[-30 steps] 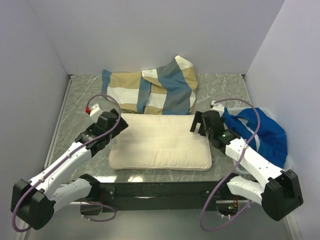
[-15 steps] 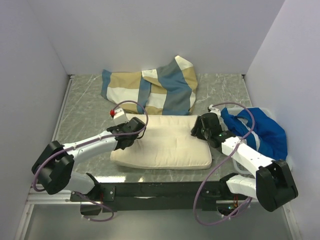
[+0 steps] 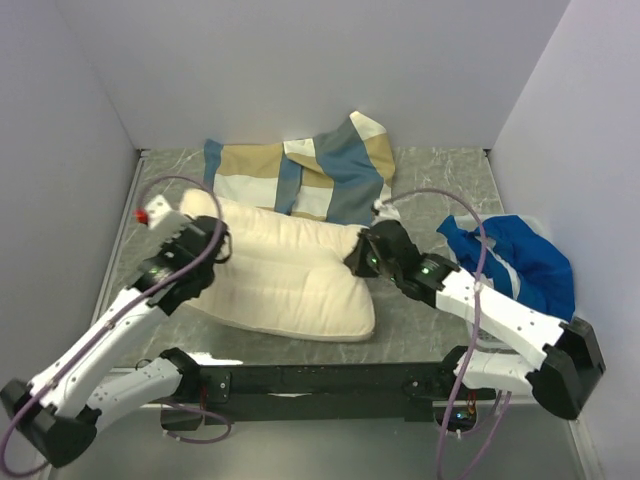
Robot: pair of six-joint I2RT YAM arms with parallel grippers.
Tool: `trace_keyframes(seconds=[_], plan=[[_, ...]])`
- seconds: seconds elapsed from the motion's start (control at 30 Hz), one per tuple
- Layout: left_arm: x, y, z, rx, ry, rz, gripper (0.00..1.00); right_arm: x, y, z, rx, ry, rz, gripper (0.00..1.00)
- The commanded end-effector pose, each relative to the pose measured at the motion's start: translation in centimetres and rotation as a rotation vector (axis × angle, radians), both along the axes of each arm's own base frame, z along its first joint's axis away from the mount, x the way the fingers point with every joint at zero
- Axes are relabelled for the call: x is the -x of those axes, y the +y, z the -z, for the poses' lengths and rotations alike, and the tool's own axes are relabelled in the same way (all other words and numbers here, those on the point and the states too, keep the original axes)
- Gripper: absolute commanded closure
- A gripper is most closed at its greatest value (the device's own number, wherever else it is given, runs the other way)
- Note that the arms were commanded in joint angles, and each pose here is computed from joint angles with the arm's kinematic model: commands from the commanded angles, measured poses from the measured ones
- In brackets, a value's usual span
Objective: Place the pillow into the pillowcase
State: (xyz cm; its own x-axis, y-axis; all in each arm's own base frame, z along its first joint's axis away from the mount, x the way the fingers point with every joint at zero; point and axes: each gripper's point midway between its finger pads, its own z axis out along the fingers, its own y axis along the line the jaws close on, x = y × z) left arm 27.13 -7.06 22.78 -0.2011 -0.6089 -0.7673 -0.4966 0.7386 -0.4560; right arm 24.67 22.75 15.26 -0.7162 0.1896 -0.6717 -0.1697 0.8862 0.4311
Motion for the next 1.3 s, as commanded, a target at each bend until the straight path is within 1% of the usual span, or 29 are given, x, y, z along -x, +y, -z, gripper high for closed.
trace_keyframes(seconds=[0.0, 0.03, 0.07, 0.1, 0.13, 0.17, 0.2, 0.23, 0.27, 0.3, 0.37, 0.4, 0.43, 0.47, 0.5, 0.53, 0.63, 0.73, 0.77, 0.87, 0.9, 0.93, 1.0, 1.03, 1.1, 1.13, 1.2, 1.23, 1.27], plan=[[-0.5, 5.3, -4.3, -0.015, -0.102, -0.163, 0.99, -1.0, 9.4, -8.3, -0.196, -0.140, -0.164, 1.00], [-0.4, 7.2, -4.7, -0.018, -0.114, -0.218, 0.99, -0.8, 11.2, -8.8, -0.220, -0.143, -0.207, 1.00], [-0.5, 8.2, -4.7, -0.022, -0.119, -0.245, 0.99, -1.2, 13.2, -7.3, -0.208, -0.122, -0.235, 1.00], [-0.8, 9.0, -5.3, -0.017, -0.145, -0.269, 0.97, -1.1, 15.9, -9.6, -0.265, -0.170, -0.282, 1.00], [-0.8, 10.8, -5.2, -0.040, -0.136, -0.322, 0.96, -1.2, 17.5, -9.5, -0.275, -0.173, -0.307, 1.00], [-1.0, 11.4, -5.4, -0.044, -0.135, -0.340, 0.96, -1.6, 19.2, -6.9, -0.235, -0.134, -0.326, 1.00], [-1.1, 12.8, -5.3, -0.050, -0.127, -0.384, 0.92, -2.0, 21.6, -9.1, -0.301, -0.190, -0.352, 1.00], [-1.7, 13.1, -5.3, -0.060, -0.105, -0.392, 0.87, -1.8, 23.1, -8.8, -0.322, -0.180, -0.394, 1.00], [-2.1, 12.9, -5.1, -0.050, -0.086, -0.366, 0.76, -2.3, 24.8, -6.8, -0.317, -0.163, -0.412, 1.00], [-2.5, 12.9, -5.2, -0.053, -0.077, -0.351, 0.49, -2.8, 26.1, -7.7, -0.347, -0.179, -0.426, 1.00], [-3.4, 11.9, -5.5, -0.065, -0.060, -0.269, 0.26, -2.8, 28.8, -6.7, -0.355, -0.174, -0.497, 1.00], [-3.6, 11.6, -5.5, -0.074, -0.060, -0.240, 0.15, -2.6, 29.4, -6.3, -0.353, -0.166, -0.523, 0.91], [-3.6, 11.5, -5.7, -0.090, -0.070, -0.218, 0.12, -2.4, 29.9, -6.2, -0.352, -0.165, -0.545, 0.67], [-3.6, 11.3, -5.7, -0.099, -0.074, -0.198, 0.09, -2.3, 30.2, -6.2, -0.350, -0.167, -0.561, 0.52], [-3.7, 10.8, -5.7, -0.096, -0.079, -0.161, 0.07, -2.3, 30.1, -6.3, -0.346, -0.174, -0.563, 0.40], [-3.5, 10.6, -5.4, -0.101, -0.073, -0.142, 0.07, -2.2, 29.9, -6.5, -0.341, -0.182, -0.564, 0.24], [-4.0, 8.2, -3.9, -0.052, -0.046, -0.010, 0.09, -3.2, 27.8, -7.9, -0.303, -0.226, -0.492, 0.11], [-3.8, 5.4, -1.0, -0.006, 0.009, 0.087, 0.07, -6.5, 23.0, -8.4, -0.234, -0.230, -0.321, 0.09], [-3.7, 4.7, -0.5, 0.002, 0.016, 0.099, 0.01, -8.2, 20.4, -8.2, -0.220, -0.211, -0.251, 0.09], [-3.0, 1.7, 2.0, 0.023, 0.047, 0.145, 0.01, -11.1, 16.6, -7.2, -0.171, -0.198, -0.163, 0.08], [-2.5, -0.5, 2.5, 0.044, 0.048, 0.182, 0.01, -12.8, 15.0, -6.8, -0.139, -0.197, -0.124, 0.08], [-2.3, -0.6, 3.6, 0.017, 0.069, 0.159, 0.01, -13.5, 14.4, -6.3, -0.105, -0.198, -0.107, 0.07], [-1.8, -2.8, 4.8, 0.021, 0.090, 0.188, 0.01, -15.5, 14.0, -4.7, -0.032, -0.187, -0.107, 0.07], [-1.9, -3.3, 6.2, -0.002, 0.124, 0.189, 0.01, -16.3, 14.1, -2.5, 0.014, -0.165, -0.106, 0.07], [-1.8, -4.5, 7.5, -0.016, 0.153, 0.194, 0.01, -17.8, 14.3, -1.9, 0.069, -0.181, -0.108, 0.06], [-1.8, -4.8, 8.9, -0.043, 0.197, 0.187, 0.01, -18.8, 14.3, 0.6, 0.109, -0.151, -0.100, 0.06], [-1.7, -4.6, 10.8, -0.077, 0.245, 0.116, 0.01, -20.2, 14.7, 1.3, 0.115, -0.139, -0.106, 0.06], [-1.2, -3.9, 11.6, -0.101, 0.288, 0.077, 0.01, -21.0, 14.5, 3.5, 0.133, -0.108, -0.102, 0.06], [-1.2, -3.7, 12.3, -0.113, 0.308, 0.054, 0.01, -21.6, 14.9, 3.3, 0.117, -0.110, -0.112, 0.05]])
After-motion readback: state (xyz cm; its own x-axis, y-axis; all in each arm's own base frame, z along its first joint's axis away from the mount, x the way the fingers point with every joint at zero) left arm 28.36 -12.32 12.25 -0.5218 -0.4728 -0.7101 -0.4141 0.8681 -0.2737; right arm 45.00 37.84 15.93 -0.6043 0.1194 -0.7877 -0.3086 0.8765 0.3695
